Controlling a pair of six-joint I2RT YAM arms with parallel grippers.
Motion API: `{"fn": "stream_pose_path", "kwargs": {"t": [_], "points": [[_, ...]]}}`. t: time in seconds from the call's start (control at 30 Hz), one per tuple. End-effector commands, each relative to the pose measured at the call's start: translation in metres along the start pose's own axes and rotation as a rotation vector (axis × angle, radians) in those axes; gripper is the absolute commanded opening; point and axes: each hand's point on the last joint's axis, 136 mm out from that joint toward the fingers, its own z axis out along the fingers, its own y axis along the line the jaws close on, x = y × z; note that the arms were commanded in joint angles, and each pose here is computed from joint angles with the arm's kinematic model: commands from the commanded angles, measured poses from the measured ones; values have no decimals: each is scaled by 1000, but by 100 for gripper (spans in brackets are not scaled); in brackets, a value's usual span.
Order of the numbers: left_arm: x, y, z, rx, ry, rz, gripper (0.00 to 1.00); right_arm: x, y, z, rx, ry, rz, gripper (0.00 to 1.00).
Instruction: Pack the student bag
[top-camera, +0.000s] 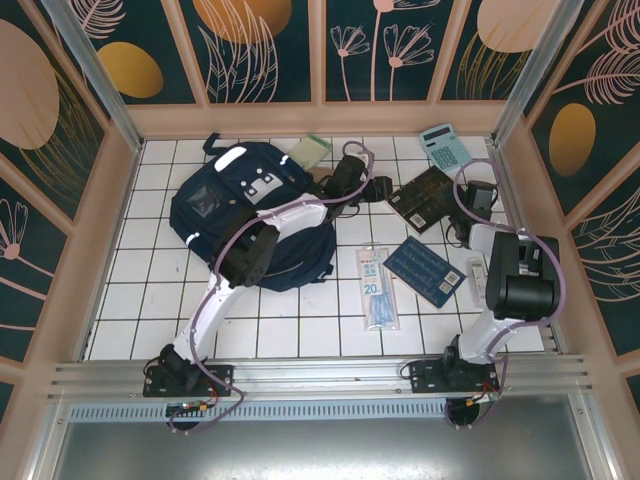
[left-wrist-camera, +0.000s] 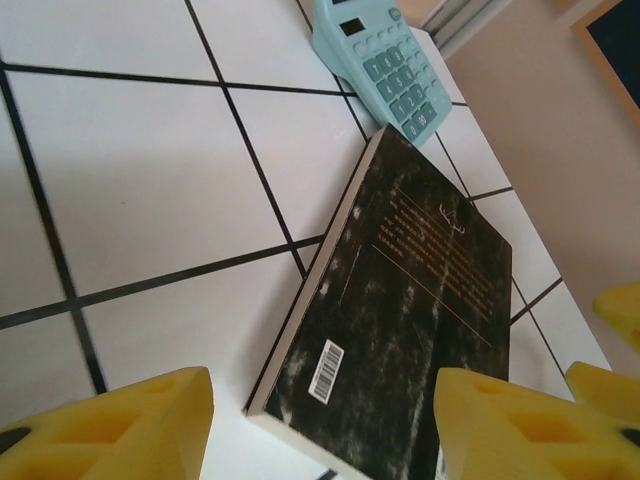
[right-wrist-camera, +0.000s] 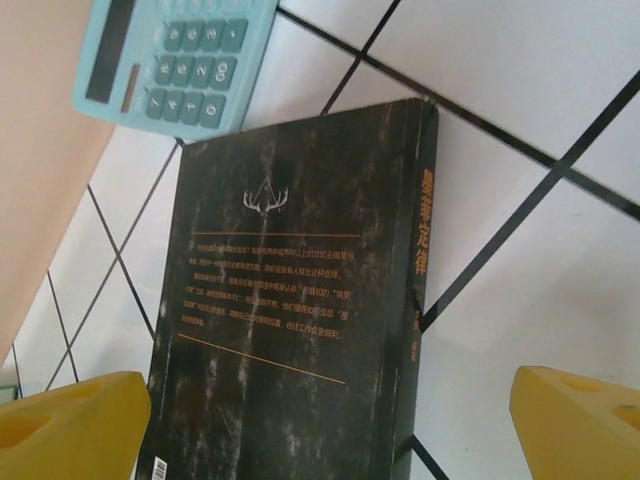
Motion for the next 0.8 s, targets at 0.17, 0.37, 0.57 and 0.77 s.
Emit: {"fn": "stream_pose_path", "kwargs": {"t": [0.17, 0.37, 0.57, 0.77], "points": [[29, -5, 40, 90, 74, -23, 61, 18, 14, 27, -48, 114, -44, 87], [46, 3, 50, 72, 111, -25, 61, 36, 17, 32, -60, 157, -76, 87], [76, -9, 44, 128, 208, -10, 59, 50, 26, 32, -78, 182, -119, 88], [93, -22, 12, 145, 229, -4, 57, 63, 42, 26, -110, 204, -183, 88]]}}
